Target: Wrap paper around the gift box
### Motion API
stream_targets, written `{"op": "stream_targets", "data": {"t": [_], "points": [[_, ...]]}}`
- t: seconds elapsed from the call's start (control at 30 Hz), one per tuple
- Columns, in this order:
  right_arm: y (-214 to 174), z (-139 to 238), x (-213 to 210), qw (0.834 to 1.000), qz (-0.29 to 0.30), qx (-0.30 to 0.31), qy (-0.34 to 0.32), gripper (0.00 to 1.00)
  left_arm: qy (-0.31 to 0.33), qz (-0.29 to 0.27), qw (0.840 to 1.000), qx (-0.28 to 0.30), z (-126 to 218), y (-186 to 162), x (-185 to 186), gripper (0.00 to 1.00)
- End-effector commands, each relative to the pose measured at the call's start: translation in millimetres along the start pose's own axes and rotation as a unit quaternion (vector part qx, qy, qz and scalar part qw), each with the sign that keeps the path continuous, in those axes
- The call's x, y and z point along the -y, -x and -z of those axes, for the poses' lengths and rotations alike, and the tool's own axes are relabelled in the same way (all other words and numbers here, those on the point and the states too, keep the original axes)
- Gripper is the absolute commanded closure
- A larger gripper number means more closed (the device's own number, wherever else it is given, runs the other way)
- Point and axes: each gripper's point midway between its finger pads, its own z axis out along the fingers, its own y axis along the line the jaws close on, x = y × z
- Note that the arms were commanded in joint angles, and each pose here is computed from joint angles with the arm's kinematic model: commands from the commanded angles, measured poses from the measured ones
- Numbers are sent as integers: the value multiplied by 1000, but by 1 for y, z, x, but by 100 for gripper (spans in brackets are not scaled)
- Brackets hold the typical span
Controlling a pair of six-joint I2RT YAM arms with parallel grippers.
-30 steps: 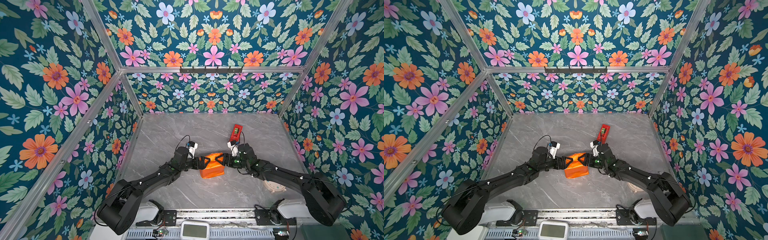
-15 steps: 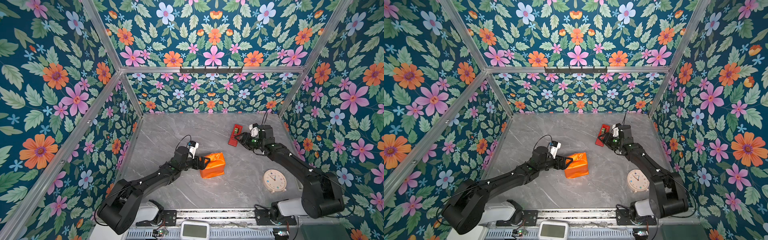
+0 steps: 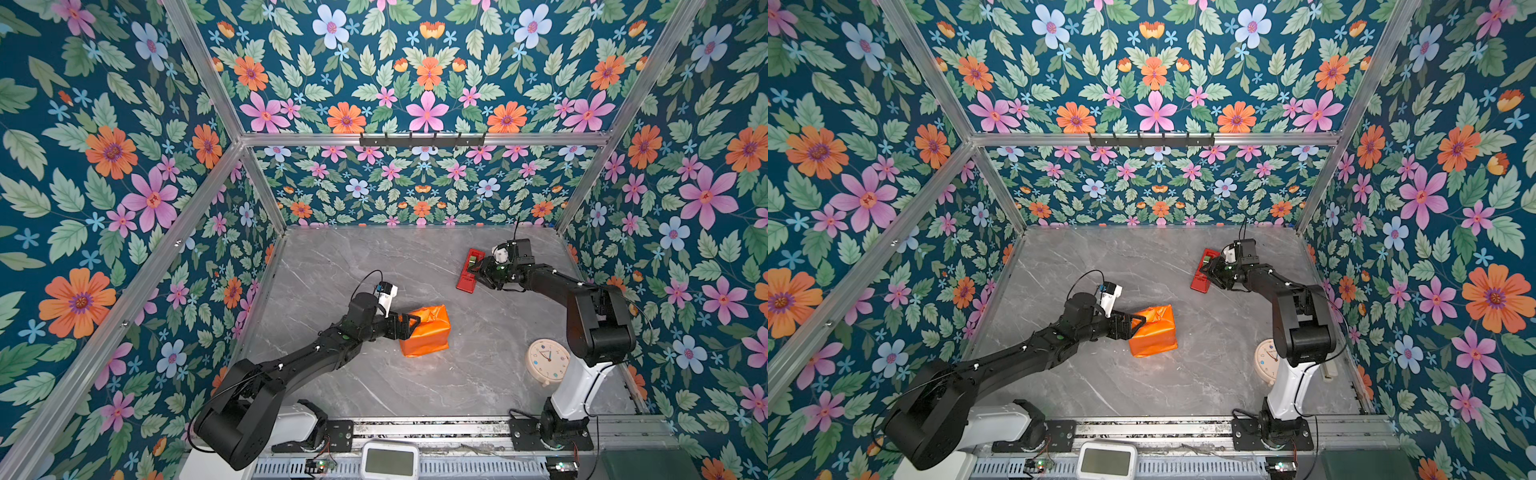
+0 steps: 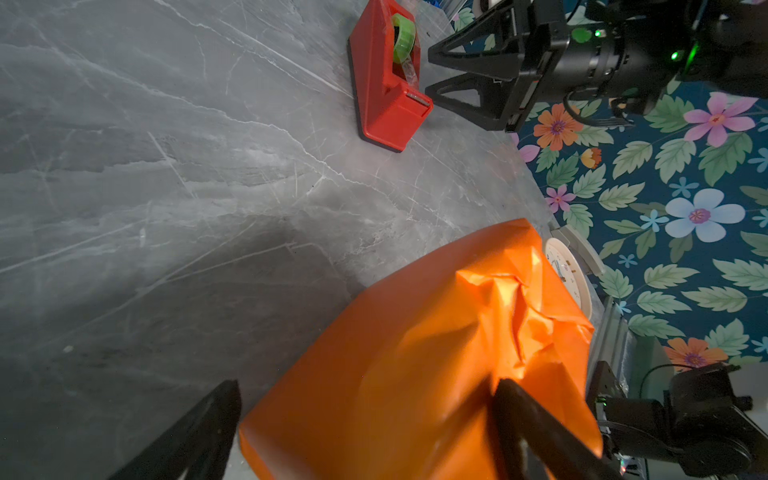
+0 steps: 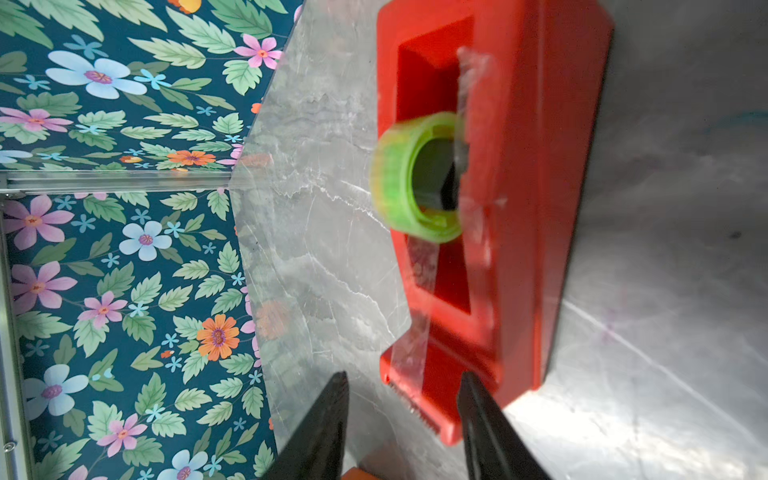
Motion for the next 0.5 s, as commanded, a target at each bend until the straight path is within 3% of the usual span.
{"op": "stream_targets", "data": {"t": [0.0, 0.23, 0.47], "points": [[0, -7, -1, 1000, 4, -11, 12, 56, 52, 6, 995, -81, 3, -44, -26, 4], [-3, -27, 8, 999, -25, -31, 34, 66, 53, 4, 995, -81, 3, -44, -26, 4], [0, -30, 8, 995, -65, -19, 67, 93, 52, 4, 995, -79, 4, -43, -25, 4]]}}
